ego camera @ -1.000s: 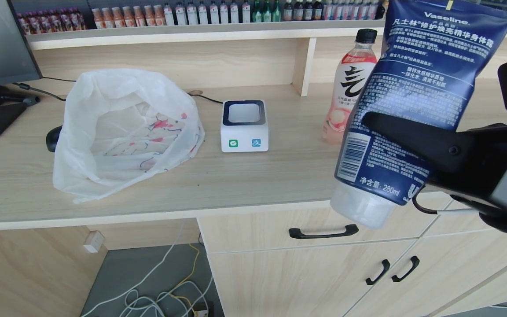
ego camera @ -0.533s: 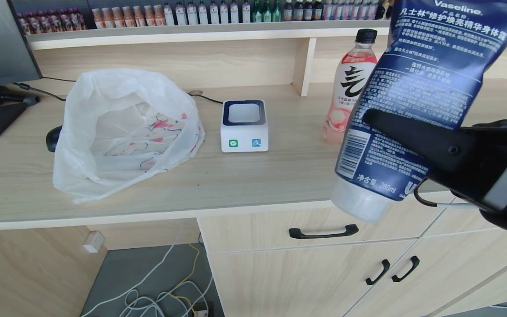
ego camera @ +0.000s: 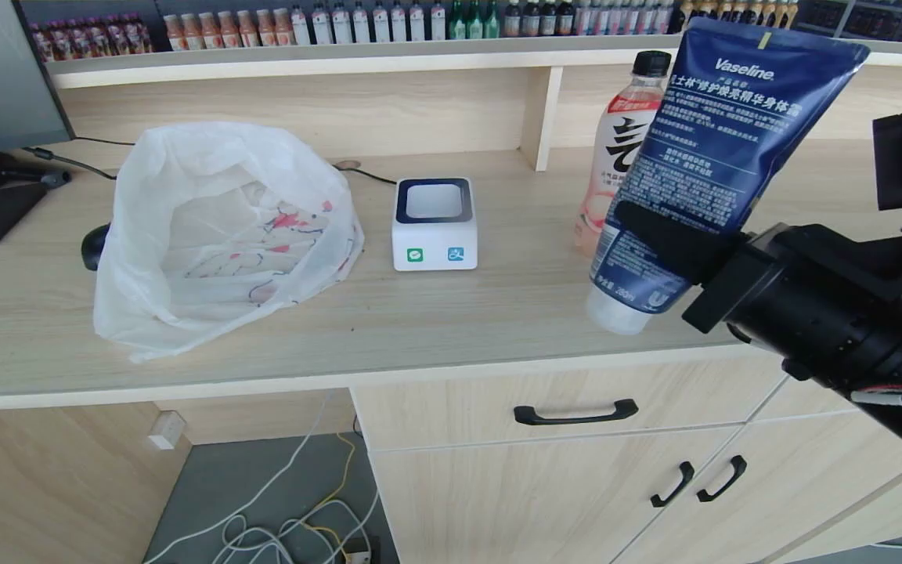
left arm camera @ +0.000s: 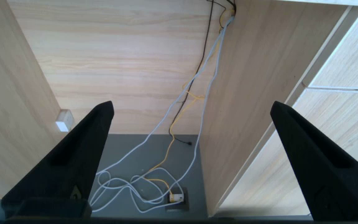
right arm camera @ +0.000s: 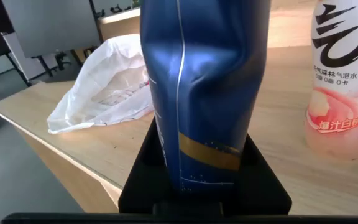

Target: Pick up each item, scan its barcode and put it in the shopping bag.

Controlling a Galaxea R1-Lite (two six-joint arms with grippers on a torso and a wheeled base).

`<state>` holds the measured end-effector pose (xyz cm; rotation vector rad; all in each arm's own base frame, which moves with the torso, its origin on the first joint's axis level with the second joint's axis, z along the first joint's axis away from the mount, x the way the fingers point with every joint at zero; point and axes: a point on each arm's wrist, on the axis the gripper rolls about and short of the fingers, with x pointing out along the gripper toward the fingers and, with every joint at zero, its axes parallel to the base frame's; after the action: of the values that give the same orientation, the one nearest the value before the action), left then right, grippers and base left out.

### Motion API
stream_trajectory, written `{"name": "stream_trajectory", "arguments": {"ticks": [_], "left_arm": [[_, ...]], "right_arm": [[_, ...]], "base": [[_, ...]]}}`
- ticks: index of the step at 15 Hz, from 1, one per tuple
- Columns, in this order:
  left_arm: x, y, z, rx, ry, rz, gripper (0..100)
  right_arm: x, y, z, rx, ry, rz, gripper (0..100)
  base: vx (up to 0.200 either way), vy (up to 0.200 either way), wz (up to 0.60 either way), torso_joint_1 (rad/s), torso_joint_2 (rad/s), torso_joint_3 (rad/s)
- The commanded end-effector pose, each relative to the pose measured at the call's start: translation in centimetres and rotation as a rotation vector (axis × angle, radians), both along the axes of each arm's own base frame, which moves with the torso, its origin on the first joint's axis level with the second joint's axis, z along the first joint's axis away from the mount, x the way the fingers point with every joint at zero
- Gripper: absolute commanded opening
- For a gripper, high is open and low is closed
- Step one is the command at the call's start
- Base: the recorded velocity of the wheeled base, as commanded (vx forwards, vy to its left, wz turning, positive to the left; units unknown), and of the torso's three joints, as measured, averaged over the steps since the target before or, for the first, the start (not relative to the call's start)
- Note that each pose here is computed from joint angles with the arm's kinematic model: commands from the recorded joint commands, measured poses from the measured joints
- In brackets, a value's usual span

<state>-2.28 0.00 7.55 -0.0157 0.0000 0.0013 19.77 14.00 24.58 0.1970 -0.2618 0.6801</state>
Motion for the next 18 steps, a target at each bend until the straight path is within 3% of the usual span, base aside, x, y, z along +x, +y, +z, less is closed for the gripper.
{"name": "stream_trajectory", "arguments": {"ticks": [1,7,18], "left_arm": [[0.0,0.0,0.0,-0.001,0.000,0.000,100],[0.0,0.0,0.0,-0.001,0.000,0.000,100],[0.0,0.0,0.0,0.002,0.000,-0.001,100]], "right_arm": [[0.6,0.2,-0.4,-0.045,-0.012,-0.103,0],[0.3,1.7,0.9,-0.117,-0.096,-0.301,0],[0.0,1.8,0.9,-0.112,-0.097,-0.282,0]], "base": [[0.000,0.000,0.00,0.000,0.00,0.000],[0.000,0.000,0.00,0.000,0.00,0.000],[0.000,0.000,0.00,0.000,0.00,0.000]]}}
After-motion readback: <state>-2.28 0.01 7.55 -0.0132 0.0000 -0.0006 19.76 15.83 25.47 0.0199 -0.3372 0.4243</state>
